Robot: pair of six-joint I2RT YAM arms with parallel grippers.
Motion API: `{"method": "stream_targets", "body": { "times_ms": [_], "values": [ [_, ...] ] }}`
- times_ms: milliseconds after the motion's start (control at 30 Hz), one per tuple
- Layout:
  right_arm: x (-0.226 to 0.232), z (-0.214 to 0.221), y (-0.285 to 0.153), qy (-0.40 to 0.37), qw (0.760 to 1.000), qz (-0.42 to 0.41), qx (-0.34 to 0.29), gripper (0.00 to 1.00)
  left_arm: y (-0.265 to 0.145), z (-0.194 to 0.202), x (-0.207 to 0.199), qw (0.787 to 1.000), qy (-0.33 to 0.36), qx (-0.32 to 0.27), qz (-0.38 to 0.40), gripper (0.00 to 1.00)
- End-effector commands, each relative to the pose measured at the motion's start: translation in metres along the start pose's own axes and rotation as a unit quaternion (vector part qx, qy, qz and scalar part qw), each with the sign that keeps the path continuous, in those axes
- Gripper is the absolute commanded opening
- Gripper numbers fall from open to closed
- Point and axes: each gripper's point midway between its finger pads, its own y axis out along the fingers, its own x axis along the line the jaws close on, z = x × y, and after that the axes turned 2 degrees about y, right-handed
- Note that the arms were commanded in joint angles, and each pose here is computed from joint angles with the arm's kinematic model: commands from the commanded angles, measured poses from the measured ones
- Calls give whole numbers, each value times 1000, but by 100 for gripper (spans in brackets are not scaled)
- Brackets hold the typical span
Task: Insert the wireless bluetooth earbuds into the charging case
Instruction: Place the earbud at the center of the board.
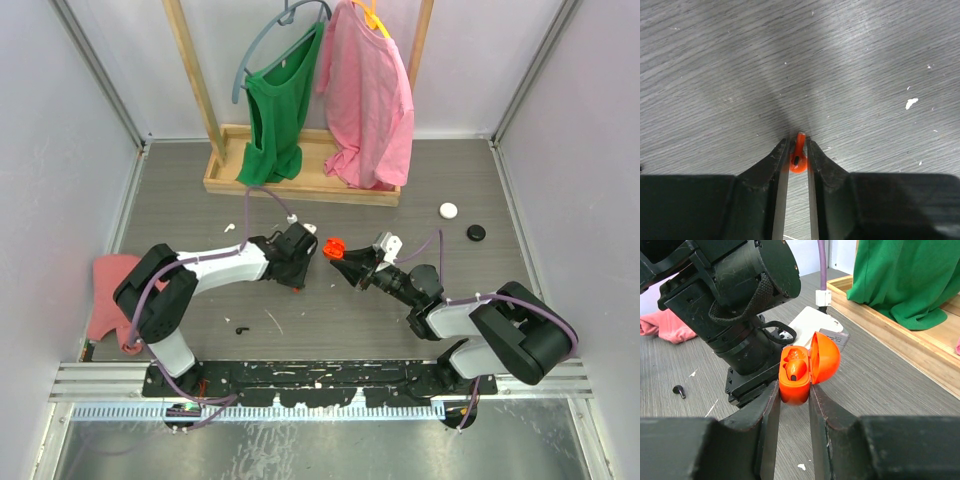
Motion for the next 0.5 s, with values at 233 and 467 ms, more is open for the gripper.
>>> {"method": "stream_targets", "body": {
  "times_ms": [233, 467],
  "values": [
    [5, -28, 5, -23, 998, -13, -50, 1, -9, 5, 11, 999, -19, 1, -46, 41],
    [5, -28, 5, -22, 998, -12, -50, 1, -15, 14, 21, 997, -30, 3, -68, 42]
  ]
}}
